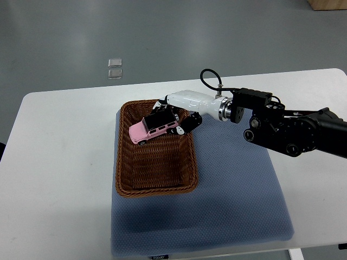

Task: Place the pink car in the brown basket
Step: 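Lift the pink SUV and carry it over the wicker basket, then lower the SUV into the basket and open the right hand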

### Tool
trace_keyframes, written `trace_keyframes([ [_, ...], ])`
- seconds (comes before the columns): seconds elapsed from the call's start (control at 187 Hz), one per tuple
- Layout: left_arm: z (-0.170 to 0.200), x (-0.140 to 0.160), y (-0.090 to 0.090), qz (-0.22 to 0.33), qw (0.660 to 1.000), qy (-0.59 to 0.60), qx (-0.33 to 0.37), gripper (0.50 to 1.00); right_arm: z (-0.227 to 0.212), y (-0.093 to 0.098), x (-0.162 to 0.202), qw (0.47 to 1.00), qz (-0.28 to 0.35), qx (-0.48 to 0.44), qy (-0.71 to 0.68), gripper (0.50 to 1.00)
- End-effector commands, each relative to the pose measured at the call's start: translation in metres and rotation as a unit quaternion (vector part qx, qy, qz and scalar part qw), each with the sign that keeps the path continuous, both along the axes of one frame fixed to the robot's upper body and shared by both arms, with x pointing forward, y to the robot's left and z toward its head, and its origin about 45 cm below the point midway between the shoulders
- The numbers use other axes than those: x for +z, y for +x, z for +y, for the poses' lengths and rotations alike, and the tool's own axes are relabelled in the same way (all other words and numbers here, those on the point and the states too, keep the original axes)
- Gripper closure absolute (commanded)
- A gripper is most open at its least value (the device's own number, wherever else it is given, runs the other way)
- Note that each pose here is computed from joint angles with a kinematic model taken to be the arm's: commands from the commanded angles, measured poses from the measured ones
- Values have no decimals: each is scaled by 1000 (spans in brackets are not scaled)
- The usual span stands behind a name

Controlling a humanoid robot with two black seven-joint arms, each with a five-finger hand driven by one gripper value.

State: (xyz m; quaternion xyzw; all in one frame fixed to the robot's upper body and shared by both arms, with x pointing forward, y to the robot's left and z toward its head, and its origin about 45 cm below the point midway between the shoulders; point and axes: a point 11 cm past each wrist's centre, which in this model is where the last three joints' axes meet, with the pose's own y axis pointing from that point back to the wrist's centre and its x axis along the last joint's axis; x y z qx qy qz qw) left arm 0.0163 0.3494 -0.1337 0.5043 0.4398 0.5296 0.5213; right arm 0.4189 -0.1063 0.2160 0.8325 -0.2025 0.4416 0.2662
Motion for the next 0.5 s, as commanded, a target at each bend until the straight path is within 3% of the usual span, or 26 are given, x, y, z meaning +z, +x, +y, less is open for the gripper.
trace_keyframes([
  [0.0,-1,0,0,1,1000,-1,0,500,-2,1,-1,1000,1,-4,-1,920],
  [0.091,-1,0,0,1,1000,-1,0,500,-2,1,-1,1000,1,-5,-1,854],
  [0.171,-1,0,0,0,1000,-1,0,500,-2,0,-3,1000,3,-5,0,687],
  [0.252,0,0,0,0,1000,0,0,500,-2,-1,-5,1000,6,-6,1,599],
  [0.492,0,0,0,0,1000,0,0,500,-11,6,3,999,-3,-27,19,589],
])
